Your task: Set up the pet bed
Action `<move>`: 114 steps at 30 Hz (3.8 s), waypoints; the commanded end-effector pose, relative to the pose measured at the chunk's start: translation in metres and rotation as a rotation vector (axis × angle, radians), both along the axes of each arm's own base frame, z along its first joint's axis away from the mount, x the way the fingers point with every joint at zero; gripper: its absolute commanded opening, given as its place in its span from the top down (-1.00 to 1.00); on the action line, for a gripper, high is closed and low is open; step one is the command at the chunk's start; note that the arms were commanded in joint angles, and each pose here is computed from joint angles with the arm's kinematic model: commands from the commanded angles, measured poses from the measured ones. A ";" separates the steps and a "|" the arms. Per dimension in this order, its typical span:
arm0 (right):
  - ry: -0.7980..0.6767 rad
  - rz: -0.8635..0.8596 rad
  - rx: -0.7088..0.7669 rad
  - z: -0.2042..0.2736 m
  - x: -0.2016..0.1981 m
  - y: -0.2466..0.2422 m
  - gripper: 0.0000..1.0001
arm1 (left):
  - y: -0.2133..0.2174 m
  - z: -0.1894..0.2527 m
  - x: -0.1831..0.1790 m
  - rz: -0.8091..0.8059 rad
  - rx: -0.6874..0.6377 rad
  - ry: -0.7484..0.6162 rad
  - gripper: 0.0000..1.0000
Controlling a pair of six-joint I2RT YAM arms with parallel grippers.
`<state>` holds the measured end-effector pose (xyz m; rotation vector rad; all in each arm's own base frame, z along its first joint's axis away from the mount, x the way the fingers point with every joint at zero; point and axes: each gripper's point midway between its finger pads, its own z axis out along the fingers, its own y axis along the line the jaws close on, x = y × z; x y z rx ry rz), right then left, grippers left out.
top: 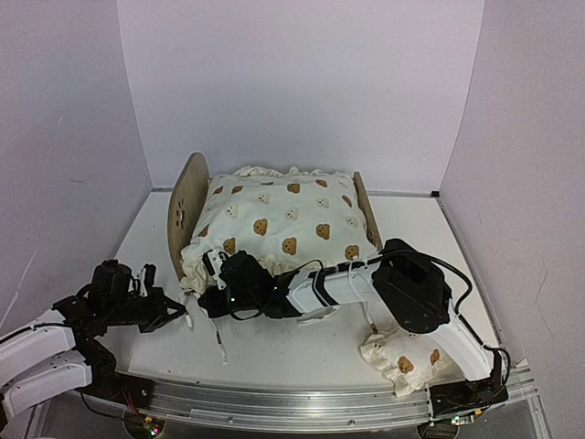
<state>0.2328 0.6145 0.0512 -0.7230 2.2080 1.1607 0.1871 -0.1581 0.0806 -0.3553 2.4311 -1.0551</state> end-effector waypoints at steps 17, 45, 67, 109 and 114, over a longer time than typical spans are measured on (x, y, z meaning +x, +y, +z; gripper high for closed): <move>-0.065 0.145 0.020 0.044 -0.016 0.007 0.99 | -0.030 0.026 0.000 -0.075 0.056 -0.077 0.16; -0.062 0.177 0.105 0.068 -0.027 0.011 1.00 | -0.010 0.039 0.065 0.033 0.036 -0.201 -0.39; -0.110 0.029 0.140 0.080 -0.015 -0.002 1.00 | -0.071 0.096 0.082 -0.239 0.003 -0.279 1.00; -0.206 0.067 0.064 0.076 -0.003 0.006 0.93 | -0.001 0.064 0.022 0.076 -0.057 -0.167 0.17; -0.196 0.088 0.075 0.075 -0.007 0.008 0.94 | -0.015 0.067 0.033 0.064 -0.170 -0.195 0.39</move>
